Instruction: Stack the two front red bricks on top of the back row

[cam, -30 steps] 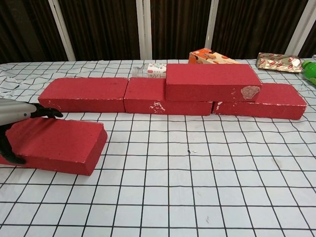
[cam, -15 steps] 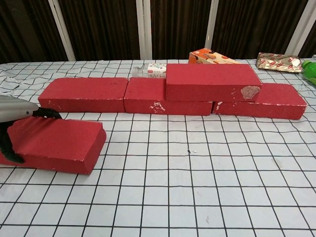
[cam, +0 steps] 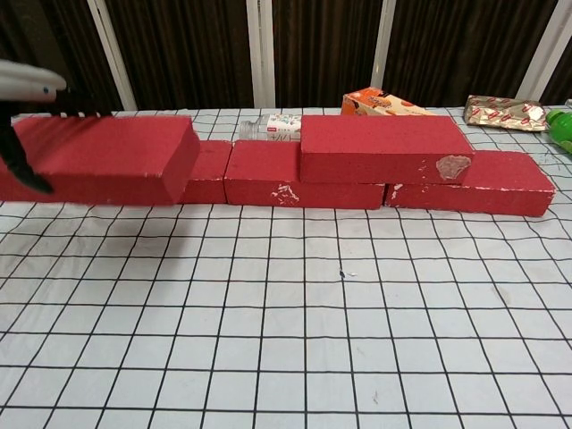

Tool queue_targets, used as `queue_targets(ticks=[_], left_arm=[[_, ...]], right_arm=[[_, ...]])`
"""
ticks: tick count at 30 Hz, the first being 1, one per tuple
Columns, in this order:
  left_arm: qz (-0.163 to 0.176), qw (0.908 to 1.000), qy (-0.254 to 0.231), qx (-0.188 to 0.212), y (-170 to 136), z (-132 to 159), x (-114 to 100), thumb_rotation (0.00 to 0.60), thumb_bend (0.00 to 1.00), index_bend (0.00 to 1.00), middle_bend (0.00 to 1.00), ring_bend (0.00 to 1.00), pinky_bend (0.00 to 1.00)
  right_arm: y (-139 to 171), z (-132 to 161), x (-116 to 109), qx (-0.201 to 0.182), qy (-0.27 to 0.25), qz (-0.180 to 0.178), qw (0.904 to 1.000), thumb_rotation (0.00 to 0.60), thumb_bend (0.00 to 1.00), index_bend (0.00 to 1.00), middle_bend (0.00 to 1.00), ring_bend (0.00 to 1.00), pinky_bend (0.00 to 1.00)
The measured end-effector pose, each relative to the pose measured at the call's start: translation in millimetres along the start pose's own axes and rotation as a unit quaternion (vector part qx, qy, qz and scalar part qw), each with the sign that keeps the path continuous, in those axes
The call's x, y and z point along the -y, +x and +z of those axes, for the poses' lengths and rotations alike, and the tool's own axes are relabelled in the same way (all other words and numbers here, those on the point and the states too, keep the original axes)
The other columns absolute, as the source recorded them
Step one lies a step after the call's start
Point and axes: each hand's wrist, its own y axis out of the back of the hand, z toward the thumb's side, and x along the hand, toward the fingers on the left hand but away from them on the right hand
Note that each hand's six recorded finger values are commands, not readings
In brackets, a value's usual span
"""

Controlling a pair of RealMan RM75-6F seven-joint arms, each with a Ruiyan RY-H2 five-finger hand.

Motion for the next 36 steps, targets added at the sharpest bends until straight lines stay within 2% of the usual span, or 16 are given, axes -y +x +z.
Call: queue_targets(ticks=[10,15,20,25,36], left_arm=[[0.006,0.9996,0.002,-0.027,54,-16,-70,0.6,0.19,0.28,0.29,0.2,0.14],[0.006,0.9995,0.002,-0.033,85,-15,-89,0.6,0.19,0.28,0.29,0.19,0.13],[-0.007,0.9996,0.002,-0.029,109,-5,-88,0.6,0.19,0.28,0.29,0.19,0.13],[-0.026,0.9995,0.007,-0.016,127,9,-79,0.6,0.19,0.27,0.29,0.19,0.13],[-0.055,0.9984,0.006,-0.001,139,24,-57,0.6,0.19,0.27,0.29,0.19,0.13]], right_arm=[[-13,-6,7,0.028,0.008,0.012,0.9995,0.6,0.17,0.0,0.0,0.0,0.0],[-18,-10,8,0.043,0.01,0.013,0.999,0.6,0.17,0.0,0.0,0.0,0.0],[-21,-14,5,0.056,0.008,0.003,0.9984,0.6,0.17,0.0,0.0,0.0,0.0],[-24,-15,2,0.052,0.005,-0.006,0.9986,0.6,0.17,0.0,0.0,0.0,0.0],[-23,-8,-7,-0.008,0.012,-0.054,0.9984,0.6,0.17,0.0,0.0,0.0,0.0]])
